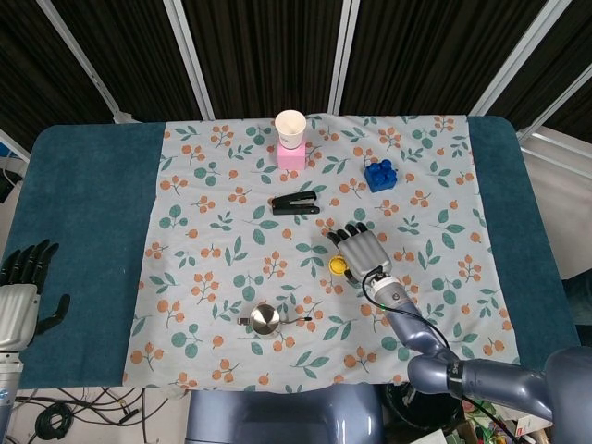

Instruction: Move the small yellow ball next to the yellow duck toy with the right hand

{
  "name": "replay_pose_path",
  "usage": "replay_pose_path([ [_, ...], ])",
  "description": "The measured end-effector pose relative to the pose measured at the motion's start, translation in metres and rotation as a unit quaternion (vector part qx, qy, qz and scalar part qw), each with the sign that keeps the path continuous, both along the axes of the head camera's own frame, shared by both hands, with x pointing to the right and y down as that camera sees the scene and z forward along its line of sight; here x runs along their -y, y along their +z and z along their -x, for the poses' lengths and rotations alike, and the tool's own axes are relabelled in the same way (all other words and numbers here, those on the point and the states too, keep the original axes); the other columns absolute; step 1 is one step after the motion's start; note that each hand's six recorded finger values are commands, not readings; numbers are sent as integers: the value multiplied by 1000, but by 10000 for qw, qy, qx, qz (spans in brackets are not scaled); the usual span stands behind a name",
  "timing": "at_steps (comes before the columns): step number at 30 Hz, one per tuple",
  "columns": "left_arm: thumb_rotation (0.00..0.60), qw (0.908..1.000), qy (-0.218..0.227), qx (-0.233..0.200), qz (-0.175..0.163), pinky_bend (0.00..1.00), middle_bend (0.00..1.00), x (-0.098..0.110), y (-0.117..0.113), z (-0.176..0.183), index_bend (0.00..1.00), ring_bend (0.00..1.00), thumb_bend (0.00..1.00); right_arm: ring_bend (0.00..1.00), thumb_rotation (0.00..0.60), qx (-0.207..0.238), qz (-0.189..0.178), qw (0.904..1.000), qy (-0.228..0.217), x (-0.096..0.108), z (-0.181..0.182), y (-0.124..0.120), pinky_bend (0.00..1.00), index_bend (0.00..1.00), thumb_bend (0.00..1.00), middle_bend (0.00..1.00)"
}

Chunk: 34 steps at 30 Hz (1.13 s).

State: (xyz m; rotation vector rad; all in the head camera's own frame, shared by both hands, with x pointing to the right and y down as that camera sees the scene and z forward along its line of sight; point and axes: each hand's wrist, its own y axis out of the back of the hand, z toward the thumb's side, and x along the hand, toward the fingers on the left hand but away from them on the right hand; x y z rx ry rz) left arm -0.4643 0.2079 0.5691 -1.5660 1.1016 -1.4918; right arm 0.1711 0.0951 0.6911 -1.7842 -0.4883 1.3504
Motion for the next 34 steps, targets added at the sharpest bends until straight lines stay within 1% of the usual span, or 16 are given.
replay_pose_path([
  [2,600,10000,-3,-1,-6,0,21,0,0,0,0,0,411,105,600,68,-135,9999,54,4,-5,-13,156,150,197,77],
  [5,600,10000,3,1,-9,0,21,0,-1,0,0,0,411,95,600,191,-361,9990,165,12,-20,-38,156,129,196,61],
  [9,600,10000,3,21,-6,0,21,-1,0,0,0,0,411,95,600,296,-697,9962,433,19,-56,-79,156,102,194,61],
  [12,600,10000,6,41,3,0,21,-2,0,0,0,0,411,91,600,339,-1008,9922,653,18,-88,-110,156,92,187,60],
  [14,600,10000,11,55,-12,0,21,-1,0,0,0,0,411,86,600,331,-1214,9892,745,13,-106,-124,156,91,177,58],
  [17,600,10000,10,66,-35,0,21,-2,-1,-1,0,0,411,74,600,307,-1519,9835,937,-3,-136,-141,156,88,165,50],
  [18,600,10000,9,71,-42,0,21,-2,-1,-1,0,0,411,70,600,291,-1611,9812,1024,-12,-149,-147,156,87,165,45],
  [20,600,9999,-2,74,-77,0,21,-2,-2,0,0,0,411,65,600,240,-1706,9779,1184,-27,-169,-154,156,87,166,40],
  [24,600,9998,-16,90,-157,0,21,-1,-6,0,0,0,411,64,600,25,-1822,9718,1497,-64,-212,-164,156,87,165,40],
  [29,600,9997,13,94,-203,0,21,-2,-8,-1,0,0,411,64,600,-160,-1950,9657,1710,-96,-245,-166,156,84,164,39],
  [31,600,9997,34,100,-218,0,21,-2,-8,-1,0,0,411,64,600,-150,-1899,9651,1799,-111,-254,-162,156,75,164,36],
  [34,600,9997,40,101,-214,0,21,-2,-8,-1,0,0,411,63,600,-214,-1811,9662,1822,-125,-263,-155,156,67,163,34],
])
